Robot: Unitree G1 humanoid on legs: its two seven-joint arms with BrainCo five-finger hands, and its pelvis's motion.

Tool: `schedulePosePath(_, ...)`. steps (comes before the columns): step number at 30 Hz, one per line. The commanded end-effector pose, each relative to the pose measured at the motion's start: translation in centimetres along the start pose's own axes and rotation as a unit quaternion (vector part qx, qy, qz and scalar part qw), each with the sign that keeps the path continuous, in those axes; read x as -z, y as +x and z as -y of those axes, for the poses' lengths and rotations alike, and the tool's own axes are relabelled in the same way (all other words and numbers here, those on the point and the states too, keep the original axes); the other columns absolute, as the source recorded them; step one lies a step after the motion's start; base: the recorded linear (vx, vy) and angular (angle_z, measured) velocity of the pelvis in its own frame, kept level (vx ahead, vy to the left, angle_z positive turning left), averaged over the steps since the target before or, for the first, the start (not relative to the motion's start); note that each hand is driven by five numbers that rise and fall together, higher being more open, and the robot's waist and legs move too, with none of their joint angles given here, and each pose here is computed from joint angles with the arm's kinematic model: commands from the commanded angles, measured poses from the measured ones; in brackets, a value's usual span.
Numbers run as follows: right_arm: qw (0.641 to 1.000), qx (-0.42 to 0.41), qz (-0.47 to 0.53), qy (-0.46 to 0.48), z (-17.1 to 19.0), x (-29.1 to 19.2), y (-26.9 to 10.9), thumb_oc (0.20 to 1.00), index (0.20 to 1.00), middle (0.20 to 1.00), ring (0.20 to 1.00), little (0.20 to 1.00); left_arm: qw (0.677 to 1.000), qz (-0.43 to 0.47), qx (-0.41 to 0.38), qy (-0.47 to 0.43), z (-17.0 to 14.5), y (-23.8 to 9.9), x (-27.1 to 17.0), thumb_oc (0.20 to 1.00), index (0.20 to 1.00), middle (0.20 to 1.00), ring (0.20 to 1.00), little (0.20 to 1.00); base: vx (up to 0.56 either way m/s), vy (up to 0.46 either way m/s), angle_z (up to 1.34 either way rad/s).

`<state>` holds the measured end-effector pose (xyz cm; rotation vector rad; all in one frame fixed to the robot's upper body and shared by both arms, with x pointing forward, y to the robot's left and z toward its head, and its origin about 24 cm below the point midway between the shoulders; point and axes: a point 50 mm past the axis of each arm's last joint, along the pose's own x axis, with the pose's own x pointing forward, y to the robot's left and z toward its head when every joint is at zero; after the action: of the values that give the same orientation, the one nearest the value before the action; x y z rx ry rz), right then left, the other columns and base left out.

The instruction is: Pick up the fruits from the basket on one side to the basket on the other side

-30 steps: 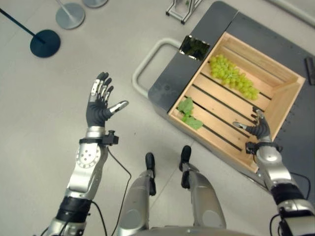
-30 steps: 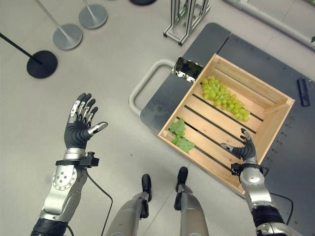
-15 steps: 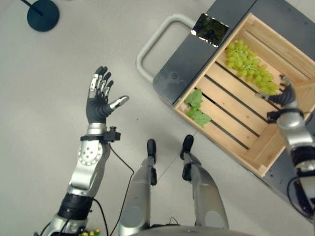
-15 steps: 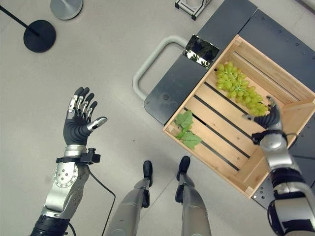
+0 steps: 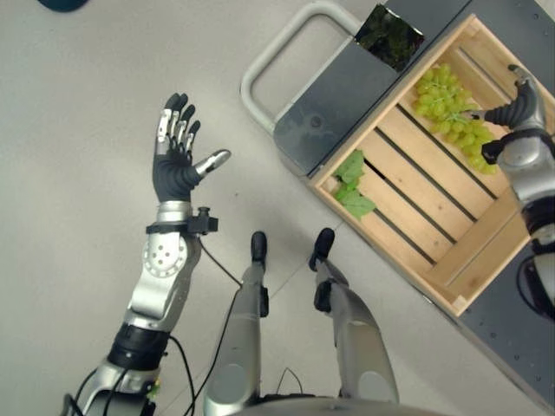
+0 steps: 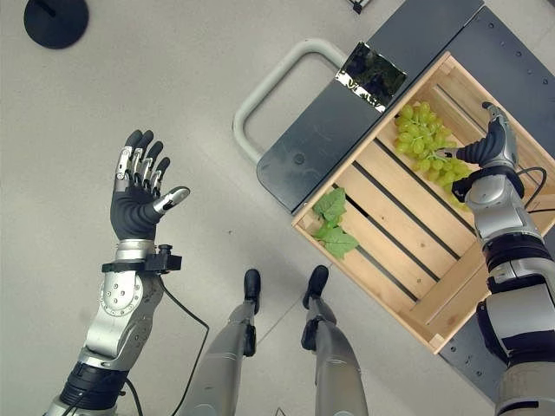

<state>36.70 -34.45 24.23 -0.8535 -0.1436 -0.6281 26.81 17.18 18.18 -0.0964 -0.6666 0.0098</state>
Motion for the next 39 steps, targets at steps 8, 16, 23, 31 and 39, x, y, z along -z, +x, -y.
schedulePosePath(8, 0.999, -0.030, -0.011, -0.021, 0.0, -0.3, 0.6, 1.000, 1.000, 1.000, 1.000, 1.000, 0.994, 0.106, 0.014, 0.000, 0.7, -0.2, -3.9, 1.000, 1.000, 1.000, 1.000, 1.000, 0.00, 0.002, 0.03)
schedulePosePath(16, 0.996, -0.079, -0.048, 0.003, -2.4, 1.7, -0.6, 1.000, 1.000, 1.000, 1.000, 1.000, 0.994, 0.111, 0.012, -0.008, 1.0, 0.3, -3.9, 1.000, 1.000, 1.000, 1.000, 1.000, 0.01, 0.012, 0.05)
schedulePosePath(23, 0.996, -0.070, -0.063, -0.004, -1.9, 2.4, -0.5, 1.000, 1.000, 1.000, 1.000, 1.000, 0.994, 0.112, 0.016, -0.010, 1.3, 0.4, -3.9, 1.000, 1.000, 1.000, 1.000, 1.000, 0.00, 0.000, 0.00)
schedulePosePath(31, 0.997, -0.012, -0.066, -0.033, 1.1, 1.3, 0.8, 1.000, 1.000, 1.000, 1.000, 1.000, 0.994, 0.109, 0.019, -0.007, 1.3, 0.0, -3.9, 1.000, 1.000, 1.000, 1.000, 1.000, 0.00, 0.000, 0.00)
schedulePosePath(39, 0.996, 0.034, -0.070, -0.045, 3.2, 0.2, 1.6, 1.000, 1.000, 1.000, 1.000, 1.000, 0.994, 0.106, 0.011, 0.003, 1.0, -0.3, -3.9, 1.000, 1.000, 1.000, 1.000, 1.000, 0.02, -0.024, 0.07)
